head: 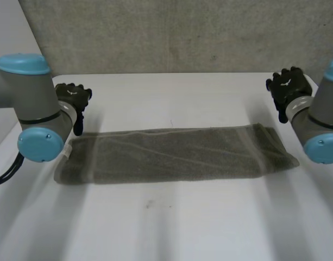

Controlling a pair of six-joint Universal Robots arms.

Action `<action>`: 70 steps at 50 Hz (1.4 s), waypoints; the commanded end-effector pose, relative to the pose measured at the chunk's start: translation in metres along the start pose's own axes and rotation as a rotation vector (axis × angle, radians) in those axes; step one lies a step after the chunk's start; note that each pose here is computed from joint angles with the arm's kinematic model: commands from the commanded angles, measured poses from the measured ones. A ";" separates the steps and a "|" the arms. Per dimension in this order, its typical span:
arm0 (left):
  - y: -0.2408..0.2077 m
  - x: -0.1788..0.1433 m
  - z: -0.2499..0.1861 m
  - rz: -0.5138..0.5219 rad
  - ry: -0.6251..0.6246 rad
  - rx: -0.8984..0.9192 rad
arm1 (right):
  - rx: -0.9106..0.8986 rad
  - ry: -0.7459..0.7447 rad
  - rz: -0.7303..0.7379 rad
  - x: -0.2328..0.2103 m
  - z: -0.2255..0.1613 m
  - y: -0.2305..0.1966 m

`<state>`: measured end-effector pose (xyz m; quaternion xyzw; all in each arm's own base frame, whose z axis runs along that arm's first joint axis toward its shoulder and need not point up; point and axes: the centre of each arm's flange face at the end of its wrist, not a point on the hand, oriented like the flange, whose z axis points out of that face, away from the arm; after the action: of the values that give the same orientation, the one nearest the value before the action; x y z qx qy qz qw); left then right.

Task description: Fold the towel.

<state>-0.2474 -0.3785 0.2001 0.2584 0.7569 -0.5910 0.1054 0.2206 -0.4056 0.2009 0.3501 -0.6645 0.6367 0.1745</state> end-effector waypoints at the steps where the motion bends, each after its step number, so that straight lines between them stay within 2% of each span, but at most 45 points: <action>1: -0.009 -0.008 -0.028 -0.024 -0.004 0.002 | 0.040 -0.025 0.132 0.017 -0.040 -0.022; 3: -0.007 -0.012 -0.042 -0.095 -0.002 -0.006 | 0.039 -0.096 0.144 0.012 -0.055 -0.019; 4: -0.007 -0.012 -0.042 -0.095 -0.002 -0.006 | 0.039 -0.096 0.145 0.012 -0.056 -0.019; 5: -0.006 -0.013 -0.049 -0.144 0.001 -0.008 | 0.023 -0.127 0.153 0.011 -0.060 -0.011; 6: -0.006 -0.013 -0.049 -0.144 0.001 -0.008 | -0.008 -0.155 0.163 0.010 -0.064 0.000; 8: 0.000 -0.014 -0.061 -0.247 0.004 -0.015 | -0.040 -0.185 0.175 0.009 -0.068 0.010; 9: 0.000 -0.014 -0.061 -0.247 0.004 -0.015 | -0.040 -0.185 0.175 0.009 -0.068 0.010; 11: 0.007 -0.015 -0.070 -0.345 0.010 -0.019 | -0.085 -0.251 0.200 0.001 -0.077 0.025; 16: 0.023 -0.015 -0.075 -0.437 0.036 -0.006 | -0.131 -0.308 0.227 -0.006 -0.083 0.049; 20: 0.029 -0.010 -0.076 -0.446 0.058 0.022 | -0.140 -0.382 0.249 -0.022 -0.080 0.070; 31: 0.034 -0.006 -0.077 -0.447 0.062 0.034 | -0.133 -0.364 0.161 -0.029 -0.068 0.094; 37: 0.035 -0.005 -0.077 -0.446 0.064 0.033 | -0.197 -0.275 0.098 -0.012 -0.060 0.111; 44: 0.034 -0.003 -0.079 -0.444 0.070 0.033 | -0.370 -0.022 -0.033 0.050 -0.063 0.130; 50: 0.035 -0.002 -0.081 -0.442 0.073 0.031 | -0.402 0.019 -0.137 0.069 -0.067 0.135; 56: 0.035 -0.002 -0.081 -0.442 0.072 0.032 | -0.322 0.081 -0.176 0.083 -0.061 0.113; 58: 0.035 -0.002 -0.081 -0.442 0.072 0.032 | -0.164 0.088 -0.191 0.066 -0.058 0.067; 61: 0.036 -0.002 -0.081 -0.442 0.071 0.031 | -0.085 0.087 -0.187 0.055 -0.058 0.045; 63: 0.036 -0.002 -0.081 -0.442 0.071 0.031 | 0.063 0.071 -0.180 0.030 -0.061 0.006; 64: 0.036 -0.002 -0.081 -0.442 0.071 0.031 | 0.064 0.071 -0.180 0.030 -0.062 0.006; 66: 0.037 -0.002 -0.082 -0.441 0.072 0.028 | 0.233 0.036 -0.188 0.000 -0.074 -0.038; 67: 0.036 -0.002 -0.082 -0.442 0.071 0.032 | 0.234 0.035 -0.188 0.000 -0.074 -0.039; 68: 0.036 -0.002 -0.082 -0.440 0.070 0.030 | 0.317 -0.010 -0.197 -0.022 -0.085 -0.059; 69: 0.036 -0.002 -0.082 -0.440 0.070 0.030 | 0.318 -0.010 -0.197 -0.023 -0.085 -0.059; 70: 0.036 -0.002 -0.082 -0.441 0.071 0.032 | 0.401 -0.070 -0.204 -0.049 -0.097 -0.078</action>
<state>-0.2151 -0.2959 0.1938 0.1086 0.7892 -0.6017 -0.0572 0.1970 -0.3479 0.2294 0.4024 -0.5851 0.6641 0.2340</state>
